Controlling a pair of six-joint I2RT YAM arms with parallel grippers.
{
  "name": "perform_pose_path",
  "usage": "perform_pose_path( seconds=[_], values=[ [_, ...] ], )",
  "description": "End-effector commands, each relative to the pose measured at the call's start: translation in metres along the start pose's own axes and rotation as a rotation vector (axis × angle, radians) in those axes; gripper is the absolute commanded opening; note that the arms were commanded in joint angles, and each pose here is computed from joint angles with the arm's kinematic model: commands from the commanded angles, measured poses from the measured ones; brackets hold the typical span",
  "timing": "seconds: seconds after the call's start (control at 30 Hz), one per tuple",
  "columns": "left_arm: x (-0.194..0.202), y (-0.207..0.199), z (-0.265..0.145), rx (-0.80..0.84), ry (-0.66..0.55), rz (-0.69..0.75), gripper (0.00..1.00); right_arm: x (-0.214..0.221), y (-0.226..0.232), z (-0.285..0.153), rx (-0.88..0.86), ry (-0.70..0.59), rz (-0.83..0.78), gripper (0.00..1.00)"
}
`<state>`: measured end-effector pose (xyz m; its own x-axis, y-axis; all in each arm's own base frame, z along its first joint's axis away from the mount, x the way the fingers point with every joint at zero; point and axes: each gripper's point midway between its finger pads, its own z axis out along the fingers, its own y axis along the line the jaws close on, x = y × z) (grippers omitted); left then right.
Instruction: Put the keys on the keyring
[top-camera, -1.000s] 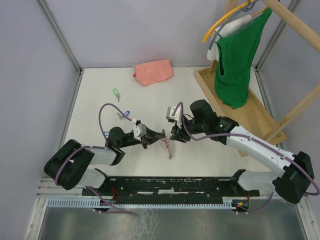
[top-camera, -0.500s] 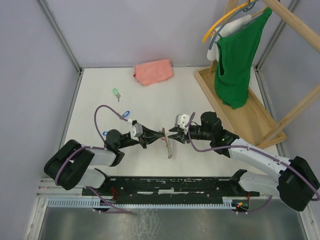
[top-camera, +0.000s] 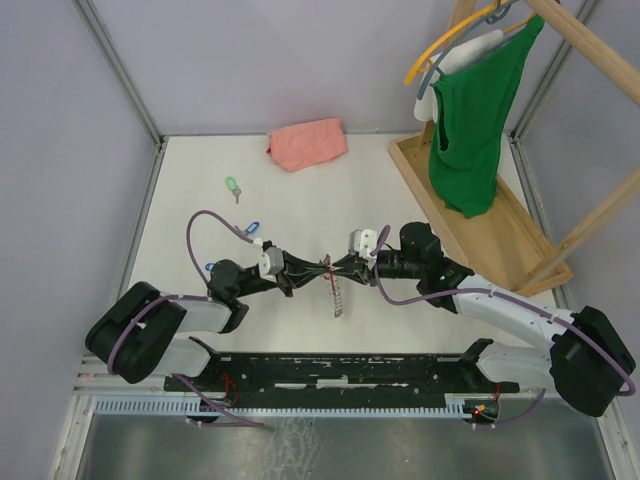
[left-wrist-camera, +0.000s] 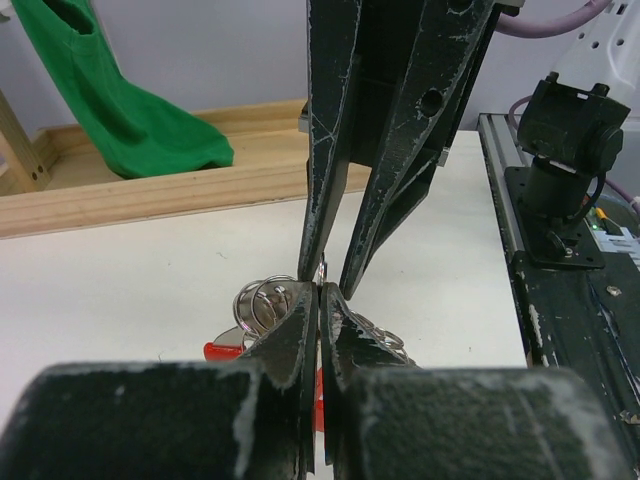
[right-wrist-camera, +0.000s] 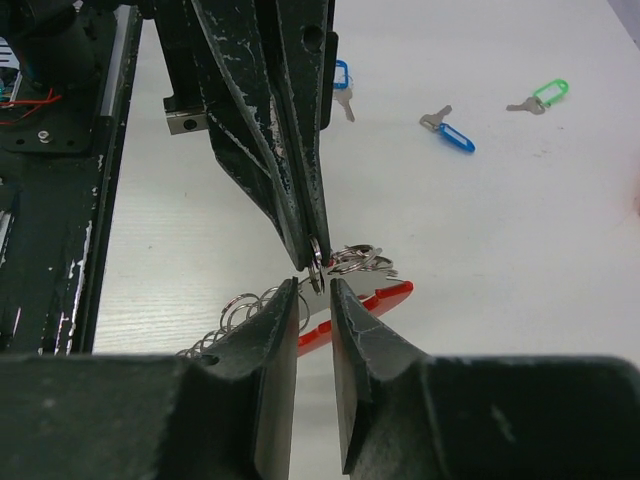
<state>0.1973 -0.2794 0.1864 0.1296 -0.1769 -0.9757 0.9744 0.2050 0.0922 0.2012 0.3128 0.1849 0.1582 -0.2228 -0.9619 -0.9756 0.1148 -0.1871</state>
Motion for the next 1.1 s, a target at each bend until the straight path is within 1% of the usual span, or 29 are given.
perform_pose_path(
  seconds=[0.0,0.13,0.23,0.27,0.37,0.63,0.73,0.9,1.07],
  values=[
    [-0.031,-0.004,0.002,0.021,-0.099,0.064,0.03,-0.017,-0.003,0.002,-0.028,-0.049,-0.042,0.25],
    [-0.029,-0.006,0.003,0.036,-0.091,0.058,0.03,-0.022,-0.002,0.003,-0.043,-0.057,-0.047,0.14],
    [-0.025,-0.006,0.003,0.042,-0.076,0.053,0.03,-0.024,0.000,0.002,-0.060,-0.051,-0.059,0.02],
    [-0.024,-0.006,0.004,0.045,-0.069,0.052,0.03,-0.025,0.000,0.001,-0.068,-0.043,-0.061,0.01],
    [-0.019,-0.005,0.005,0.049,-0.044,0.050,0.05,-0.025,0.002,-0.001,-0.089,-0.004,-0.052,0.01],
    [-0.006,0.002,0.005,0.046,0.055,0.070,0.26,-0.015,0.004,-0.009,-0.147,0.221,0.049,0.01],
    [-0.006,0.003,0.005,0.046,0.069,0.085,0.32,-0.011,0.006,-0.009,-0.157,0.312,0.051,0.01],
    [-0.004,0.003,0.006,0.052,0.079,0.086,0.34,-0.002,0.006,-0.006,-0.166,0.452,0.042,0.01],
    [-0.001,0.002,0.006,0.061,0.094,0.080,0.28,0.001,0.002,-0.005,-0.154,0.533,0.028,0.01]
  ],
)
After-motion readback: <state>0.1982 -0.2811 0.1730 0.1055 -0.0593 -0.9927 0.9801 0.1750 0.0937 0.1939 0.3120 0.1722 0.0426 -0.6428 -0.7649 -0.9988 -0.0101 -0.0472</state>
